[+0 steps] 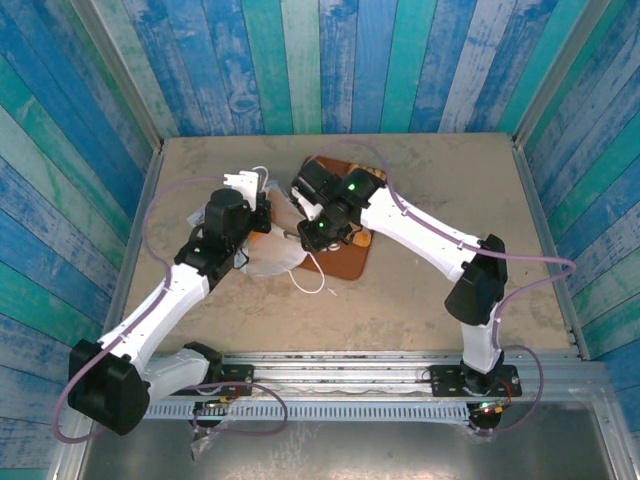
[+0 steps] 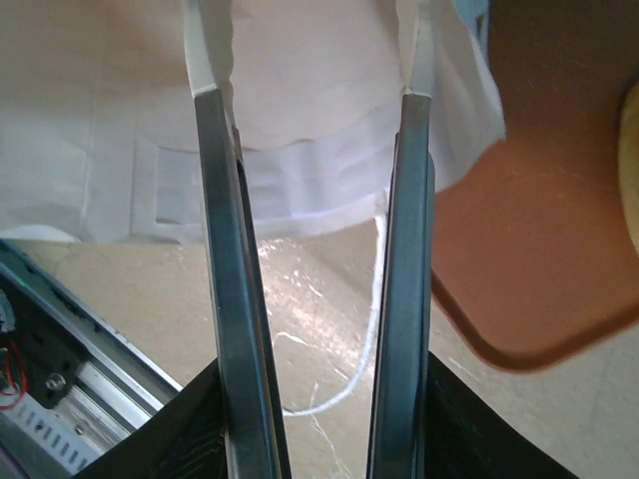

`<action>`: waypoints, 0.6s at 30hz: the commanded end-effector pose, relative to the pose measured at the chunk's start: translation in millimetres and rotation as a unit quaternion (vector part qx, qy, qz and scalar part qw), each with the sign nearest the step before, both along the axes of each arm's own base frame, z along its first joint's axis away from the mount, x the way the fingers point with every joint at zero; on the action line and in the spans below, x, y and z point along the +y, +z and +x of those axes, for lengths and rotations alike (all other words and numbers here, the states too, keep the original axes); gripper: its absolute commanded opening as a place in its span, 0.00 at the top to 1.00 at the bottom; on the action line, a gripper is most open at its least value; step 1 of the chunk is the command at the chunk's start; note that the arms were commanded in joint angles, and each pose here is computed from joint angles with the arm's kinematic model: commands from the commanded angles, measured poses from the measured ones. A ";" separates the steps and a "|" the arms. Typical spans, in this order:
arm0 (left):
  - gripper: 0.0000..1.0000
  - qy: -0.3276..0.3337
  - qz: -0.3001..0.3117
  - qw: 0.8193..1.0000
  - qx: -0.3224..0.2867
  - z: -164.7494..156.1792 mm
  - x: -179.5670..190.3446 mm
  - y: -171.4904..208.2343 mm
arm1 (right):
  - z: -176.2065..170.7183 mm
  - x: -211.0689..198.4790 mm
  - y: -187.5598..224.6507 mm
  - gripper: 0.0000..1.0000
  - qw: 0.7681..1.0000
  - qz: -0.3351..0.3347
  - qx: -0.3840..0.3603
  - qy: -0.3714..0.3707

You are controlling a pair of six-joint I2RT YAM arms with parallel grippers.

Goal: Take the fake bread out of the paper bag

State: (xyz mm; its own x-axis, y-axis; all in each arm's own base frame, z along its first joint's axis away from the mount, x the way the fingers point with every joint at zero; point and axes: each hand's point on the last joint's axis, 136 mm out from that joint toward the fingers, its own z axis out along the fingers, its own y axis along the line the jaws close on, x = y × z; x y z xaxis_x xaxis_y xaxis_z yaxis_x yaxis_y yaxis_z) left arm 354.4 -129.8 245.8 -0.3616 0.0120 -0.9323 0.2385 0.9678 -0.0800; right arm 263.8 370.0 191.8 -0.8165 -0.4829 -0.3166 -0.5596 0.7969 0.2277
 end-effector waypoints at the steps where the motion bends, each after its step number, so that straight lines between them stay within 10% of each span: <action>1: 1.00 0.002 -0.010 1.000 -0.015 -3.7 2.2 10.8 | 0.2 19.8 -5.9 0.54 0.999 0.037 0.019 -0.004; 18: 1.00 -0.002 -0.020 1.000 -0.020 -4.3 0.3 15.7 | 43.0 34.4 -28.7 0.54 0.997 0.047 -0.034 -0.049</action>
State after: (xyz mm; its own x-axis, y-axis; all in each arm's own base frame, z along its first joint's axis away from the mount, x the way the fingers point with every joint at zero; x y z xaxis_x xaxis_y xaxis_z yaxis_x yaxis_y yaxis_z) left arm 354.3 -130.1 245.8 -0.3621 0.0110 -0.9321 0.2398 0.9674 -0.0818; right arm 287.5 400.6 172.0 -0.8456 -0.3904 -0.3641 -0.5054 0.8052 0.3103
